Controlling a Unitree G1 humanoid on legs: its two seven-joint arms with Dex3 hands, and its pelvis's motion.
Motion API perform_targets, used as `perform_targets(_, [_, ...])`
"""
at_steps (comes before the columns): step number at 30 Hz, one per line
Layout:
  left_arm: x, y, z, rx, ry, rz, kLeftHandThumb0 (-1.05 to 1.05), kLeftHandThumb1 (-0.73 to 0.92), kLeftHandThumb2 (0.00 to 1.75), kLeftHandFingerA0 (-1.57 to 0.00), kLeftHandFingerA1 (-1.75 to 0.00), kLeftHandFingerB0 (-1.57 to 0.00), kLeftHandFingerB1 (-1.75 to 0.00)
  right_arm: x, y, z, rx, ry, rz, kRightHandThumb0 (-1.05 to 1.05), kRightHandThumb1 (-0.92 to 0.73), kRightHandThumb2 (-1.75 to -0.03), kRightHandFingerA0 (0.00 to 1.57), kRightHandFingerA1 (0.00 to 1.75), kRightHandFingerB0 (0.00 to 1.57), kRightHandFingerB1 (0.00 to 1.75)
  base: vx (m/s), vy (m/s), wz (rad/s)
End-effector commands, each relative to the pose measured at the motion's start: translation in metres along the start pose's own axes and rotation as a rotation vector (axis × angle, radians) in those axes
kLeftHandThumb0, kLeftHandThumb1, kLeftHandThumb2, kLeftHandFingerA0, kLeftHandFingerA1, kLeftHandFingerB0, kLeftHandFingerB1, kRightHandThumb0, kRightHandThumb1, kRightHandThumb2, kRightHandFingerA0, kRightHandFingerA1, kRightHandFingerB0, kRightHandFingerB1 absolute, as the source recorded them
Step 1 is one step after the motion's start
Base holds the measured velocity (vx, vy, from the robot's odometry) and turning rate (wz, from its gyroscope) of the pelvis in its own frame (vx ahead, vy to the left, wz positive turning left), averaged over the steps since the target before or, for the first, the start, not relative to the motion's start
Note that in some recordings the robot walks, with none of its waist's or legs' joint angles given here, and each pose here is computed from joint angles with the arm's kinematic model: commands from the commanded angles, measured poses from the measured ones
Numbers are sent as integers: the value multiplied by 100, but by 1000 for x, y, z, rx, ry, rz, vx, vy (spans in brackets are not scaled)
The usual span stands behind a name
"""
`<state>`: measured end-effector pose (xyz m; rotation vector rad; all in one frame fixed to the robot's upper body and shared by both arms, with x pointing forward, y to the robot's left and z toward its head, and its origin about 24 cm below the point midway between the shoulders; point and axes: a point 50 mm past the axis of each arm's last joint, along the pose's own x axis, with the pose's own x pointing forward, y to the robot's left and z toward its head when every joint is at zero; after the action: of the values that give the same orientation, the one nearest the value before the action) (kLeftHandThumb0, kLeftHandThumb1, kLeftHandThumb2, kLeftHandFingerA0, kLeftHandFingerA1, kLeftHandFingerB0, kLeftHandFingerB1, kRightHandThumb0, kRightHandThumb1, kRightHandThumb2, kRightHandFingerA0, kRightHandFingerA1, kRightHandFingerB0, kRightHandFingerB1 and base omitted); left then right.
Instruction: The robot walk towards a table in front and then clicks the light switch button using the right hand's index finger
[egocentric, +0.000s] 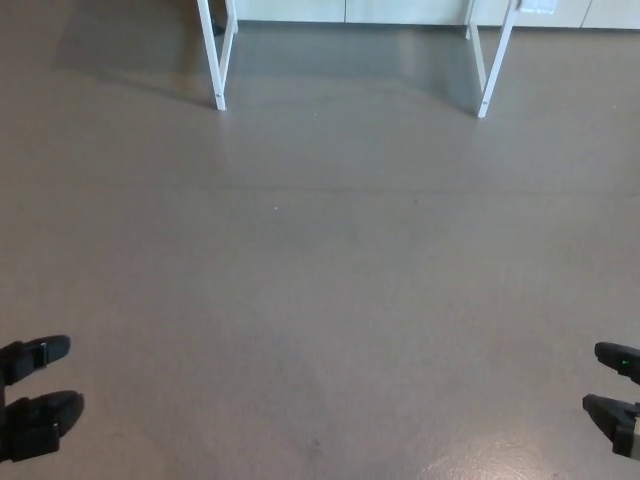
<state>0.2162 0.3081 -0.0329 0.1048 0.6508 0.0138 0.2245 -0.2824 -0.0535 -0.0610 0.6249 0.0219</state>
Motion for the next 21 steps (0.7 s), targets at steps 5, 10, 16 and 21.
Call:
perform_targets(5, [-18,-1,-41,-24,98,-24,-8,52,92,-24,-54,-8,-46,-25,-4,-42,10,90,-30,-15,-48,-90,33,57,16,49,152,-68,9])
perform_targets(10, [-30,-5,-66,-23,164,-25,-8,51,92,-26,-55,-8,-46,-40,-3,-68,-11,151,-27,-16,-49,-90,30,56,14,48,158,76,-9])
perform_targets(16, [-52,-11,-94,-30,239,-24,-7,52,92,-27,-55,-9,-47,-59,-1,-95,-15,215,-15,-15,-50,-90,30,56,13,48,177,157,-2])
perform_targets(21, [-62,-10,-110,-2,270,-34,-8,50,91,-26,-55,-11,-47,-67,1,-110,-28,255,-12,-16,-48,-89,31,57,16,49,171,74,3])
